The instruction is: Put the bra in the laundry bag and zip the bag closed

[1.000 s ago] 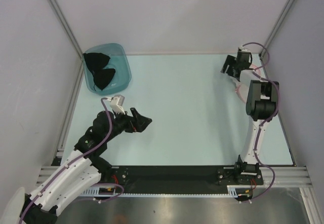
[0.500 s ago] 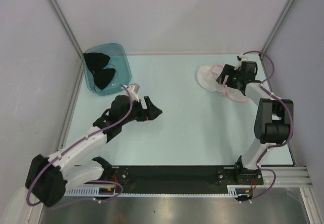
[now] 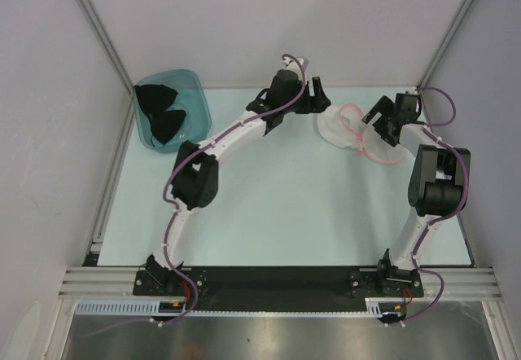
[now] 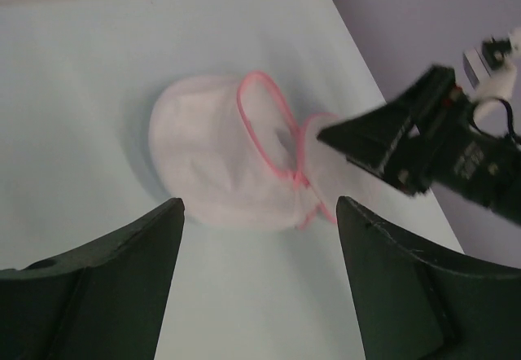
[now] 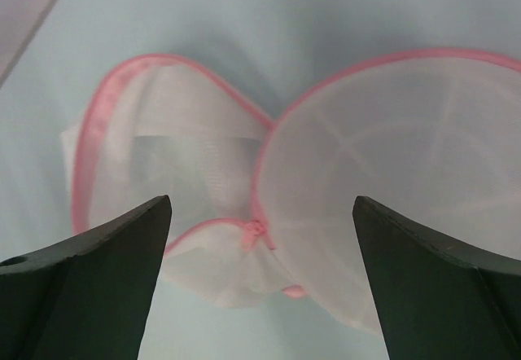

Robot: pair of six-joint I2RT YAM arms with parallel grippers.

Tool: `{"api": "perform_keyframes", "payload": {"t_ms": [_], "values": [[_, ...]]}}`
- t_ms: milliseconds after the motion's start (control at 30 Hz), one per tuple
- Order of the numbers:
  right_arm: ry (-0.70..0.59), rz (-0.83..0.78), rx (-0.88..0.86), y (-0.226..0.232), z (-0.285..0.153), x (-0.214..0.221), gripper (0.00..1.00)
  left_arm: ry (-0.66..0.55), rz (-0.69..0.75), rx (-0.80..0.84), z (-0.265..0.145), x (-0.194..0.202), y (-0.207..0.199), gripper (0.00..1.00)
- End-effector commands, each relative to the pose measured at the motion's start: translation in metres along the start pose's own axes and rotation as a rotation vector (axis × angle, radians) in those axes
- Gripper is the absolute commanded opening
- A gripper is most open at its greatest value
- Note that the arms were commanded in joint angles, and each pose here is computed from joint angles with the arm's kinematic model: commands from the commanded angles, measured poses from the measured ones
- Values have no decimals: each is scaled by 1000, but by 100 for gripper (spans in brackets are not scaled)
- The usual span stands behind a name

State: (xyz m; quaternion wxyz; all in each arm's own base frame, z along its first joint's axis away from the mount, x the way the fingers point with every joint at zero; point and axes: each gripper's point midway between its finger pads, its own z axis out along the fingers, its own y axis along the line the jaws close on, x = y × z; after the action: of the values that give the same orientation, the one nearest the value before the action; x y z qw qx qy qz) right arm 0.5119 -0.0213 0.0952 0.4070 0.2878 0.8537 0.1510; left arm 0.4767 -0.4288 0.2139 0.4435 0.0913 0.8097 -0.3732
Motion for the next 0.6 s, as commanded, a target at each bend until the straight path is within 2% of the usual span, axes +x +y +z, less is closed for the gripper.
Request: {"api": "perform_keyframes", "payload": {"t_ms": [0,33,133,233,333,400,467,500,533,567], "values": [[-104,107,228,-42,-13,-18,99,-19,-1,-91,56,2,17,80],[-108,99,242,-44,-14,-17,100,-78,-13,-62,62,-14,8,81],[-84,92,257,-48,-12,-5,100,-131,-81,-30,87,0,10,80],[-56,76,257,-47,-8,4,100,-151,-157,25,105,14,0,79],[-21,46,180,-29,-2,14,100,-157,-221,61,115,23,-12,79],[-50,-13,128,-11,-2,12,100,-141,-271,56,117,33,-8,78],[-93,-54,94,2,-2,3,100,-178,-295,96,104,22,-23,77],[-86,-62,90,4,2,6,100,-183,-301,84,103,34,-15,78],[-83,-73,51,16,5,0,97,-200,-299,88,97,27,-20,79],[-57,-79,48,17,8,3,87,-194,-289,85,98,30,-20,79]]}}
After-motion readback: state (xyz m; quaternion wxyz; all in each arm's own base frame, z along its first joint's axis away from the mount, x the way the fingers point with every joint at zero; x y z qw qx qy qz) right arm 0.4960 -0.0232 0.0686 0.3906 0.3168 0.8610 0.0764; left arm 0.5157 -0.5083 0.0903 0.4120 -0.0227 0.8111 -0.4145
